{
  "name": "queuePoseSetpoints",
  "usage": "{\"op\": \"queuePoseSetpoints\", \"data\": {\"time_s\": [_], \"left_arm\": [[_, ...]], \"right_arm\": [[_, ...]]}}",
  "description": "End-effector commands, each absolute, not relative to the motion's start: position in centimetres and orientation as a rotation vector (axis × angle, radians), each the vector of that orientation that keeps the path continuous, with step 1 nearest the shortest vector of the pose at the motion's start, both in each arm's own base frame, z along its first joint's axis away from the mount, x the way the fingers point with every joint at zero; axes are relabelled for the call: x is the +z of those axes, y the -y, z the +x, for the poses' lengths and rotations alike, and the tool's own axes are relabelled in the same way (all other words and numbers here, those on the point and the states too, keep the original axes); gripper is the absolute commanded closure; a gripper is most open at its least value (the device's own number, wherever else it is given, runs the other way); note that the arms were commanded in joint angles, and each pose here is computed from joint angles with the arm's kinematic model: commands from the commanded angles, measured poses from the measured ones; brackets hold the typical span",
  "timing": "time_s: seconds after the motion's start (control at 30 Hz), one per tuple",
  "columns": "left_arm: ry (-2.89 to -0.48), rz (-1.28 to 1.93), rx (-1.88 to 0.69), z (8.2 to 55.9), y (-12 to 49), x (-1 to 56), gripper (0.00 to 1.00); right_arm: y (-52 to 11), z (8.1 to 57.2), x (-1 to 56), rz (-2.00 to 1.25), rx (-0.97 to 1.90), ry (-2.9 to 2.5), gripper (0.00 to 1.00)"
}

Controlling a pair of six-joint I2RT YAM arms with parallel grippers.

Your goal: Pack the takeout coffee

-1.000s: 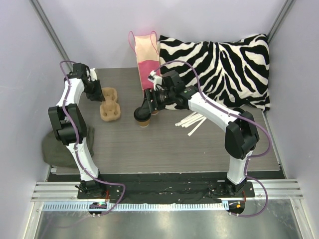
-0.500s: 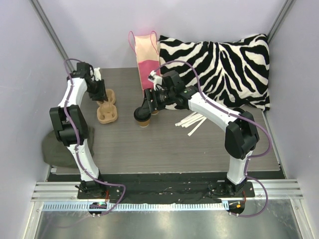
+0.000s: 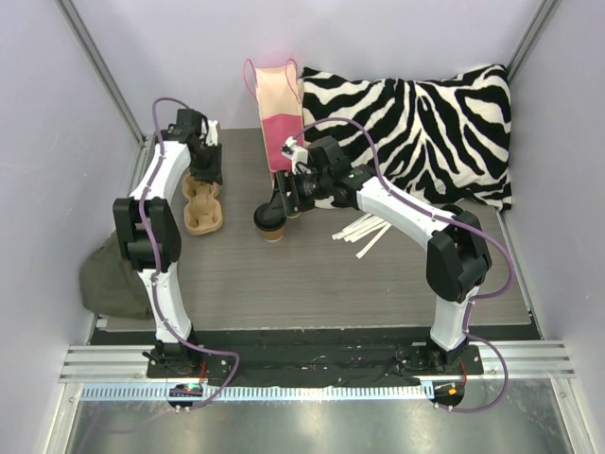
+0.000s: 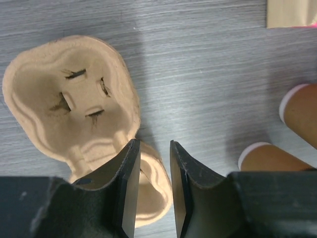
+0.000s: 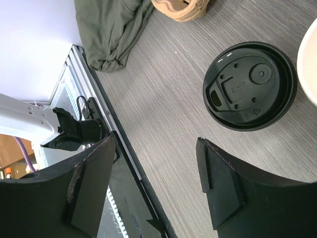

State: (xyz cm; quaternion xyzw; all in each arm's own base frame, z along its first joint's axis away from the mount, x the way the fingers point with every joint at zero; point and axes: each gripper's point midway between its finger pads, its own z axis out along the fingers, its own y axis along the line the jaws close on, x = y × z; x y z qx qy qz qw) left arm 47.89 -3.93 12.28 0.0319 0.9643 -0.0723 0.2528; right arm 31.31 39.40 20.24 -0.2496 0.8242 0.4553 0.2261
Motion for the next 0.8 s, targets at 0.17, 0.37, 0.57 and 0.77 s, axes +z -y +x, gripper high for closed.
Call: {"op": "queuePoseSetpoints", "data": {"time_s": [0.17, 0.37, 0.57, 0.77], "left_arm": [[-2.642, 0.113, -0.081, 49.1, 2.4, 11.3, 0.66], [-2.668, 0.16, -0.069, 48.9, 2.2, 10.3, 0.69], [-2.685, 0.167, -0.072, 48.6, 2.2, 9.6, 0.7], [-2.692, 0.173, -0.061, 48.6, 2.1, 9.3, 0.69]], "right_arm": [[-39.5, 31.5, 21.8, -0.685, 1.274, -2.213, 0.25], [-39.5, 31.6, 21.7, -0.674, 1.278, -2.217, 0.25], [-39.6, 31.6, 21.4, -0.673, 1.276, -2.224, 0.25], [-39.7, 31.7, 21.5, -0.671, 1.278, -2.222, 0.25]]}}
